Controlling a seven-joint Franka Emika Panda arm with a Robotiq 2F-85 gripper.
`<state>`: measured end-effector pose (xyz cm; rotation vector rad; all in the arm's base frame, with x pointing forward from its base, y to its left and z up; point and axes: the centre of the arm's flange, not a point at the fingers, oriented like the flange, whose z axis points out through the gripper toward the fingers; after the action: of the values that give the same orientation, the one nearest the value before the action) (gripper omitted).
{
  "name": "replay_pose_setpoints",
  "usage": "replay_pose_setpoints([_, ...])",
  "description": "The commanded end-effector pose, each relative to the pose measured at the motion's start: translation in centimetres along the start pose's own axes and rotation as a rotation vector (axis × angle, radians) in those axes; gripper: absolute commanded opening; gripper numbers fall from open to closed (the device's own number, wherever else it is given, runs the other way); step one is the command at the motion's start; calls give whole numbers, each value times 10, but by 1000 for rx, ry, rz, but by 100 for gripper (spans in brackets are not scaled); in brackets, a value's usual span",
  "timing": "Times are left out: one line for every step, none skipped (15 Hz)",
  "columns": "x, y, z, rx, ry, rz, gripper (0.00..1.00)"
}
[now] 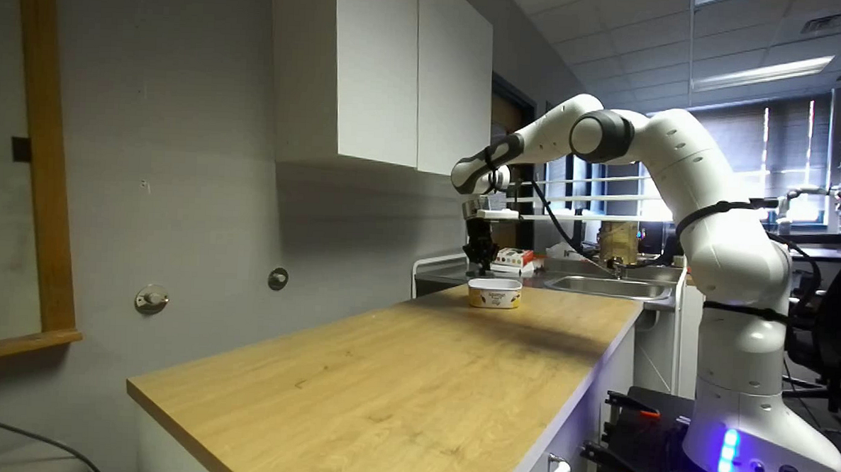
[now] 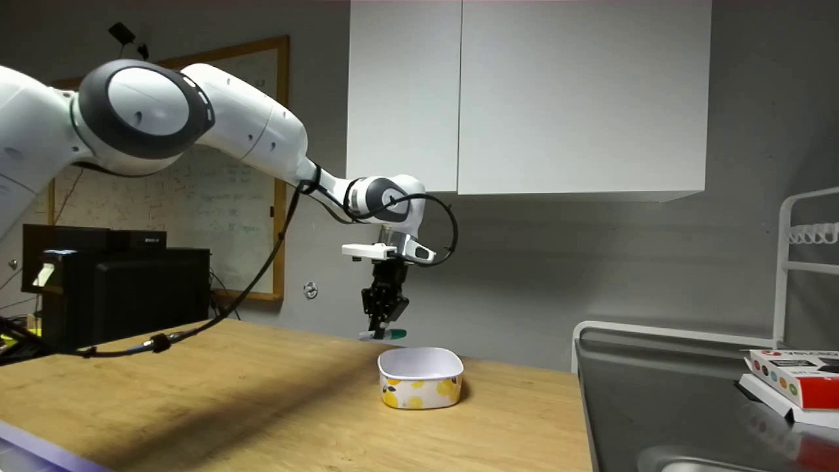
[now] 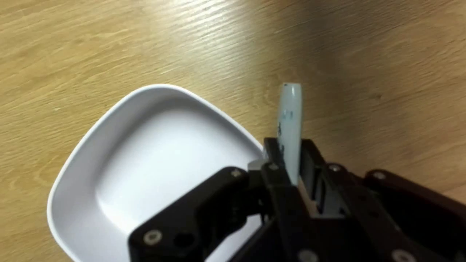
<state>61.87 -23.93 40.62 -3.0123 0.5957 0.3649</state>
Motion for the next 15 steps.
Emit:
replay_pose_setpoints([12, 11, 9, 38, -19, 51, 9])
replay_pose_setpoints([14, 15, 11, 43, -22, 57, 9])
replay_pose_setpoints([14, 18, 13, 47, -26, 63, 9])
replay_pose_setpoints([16, 21, 15, 50, -28, 69, 9])
replay_pose_setpoints([16, 24, 17, 56, -32, 73, 9])
replay_pose_setpoints([16, 26, 18, 59, -35, 76, 9])
replay_pose_setpoints([17, 27, 20, 63, -37, 79, 9])
replay_pose_setpoints([17, 29, 21, 66, -40, 81, 9])
replay_pose_setpoints([18, 31, 23, 70, -41, 83, 9])
replay_pose_setpoints([18, 32, 24, 74, -44, 86, 9])
replay_pose_setpoints([20, 34, 26, 79, -46, 90, 9])
replay_pose_setpoints([20, 36, 27, 82, -48, 93, 9])
replay_pose_setpoints([20, 38, 29, 86, -51, 96, 9])
replay_pose_setpoints([20, 40, 31, 89, -54, 98, 9])
replay_pose_setpoints([20, 42, 32, 90, -57, 98, 9])
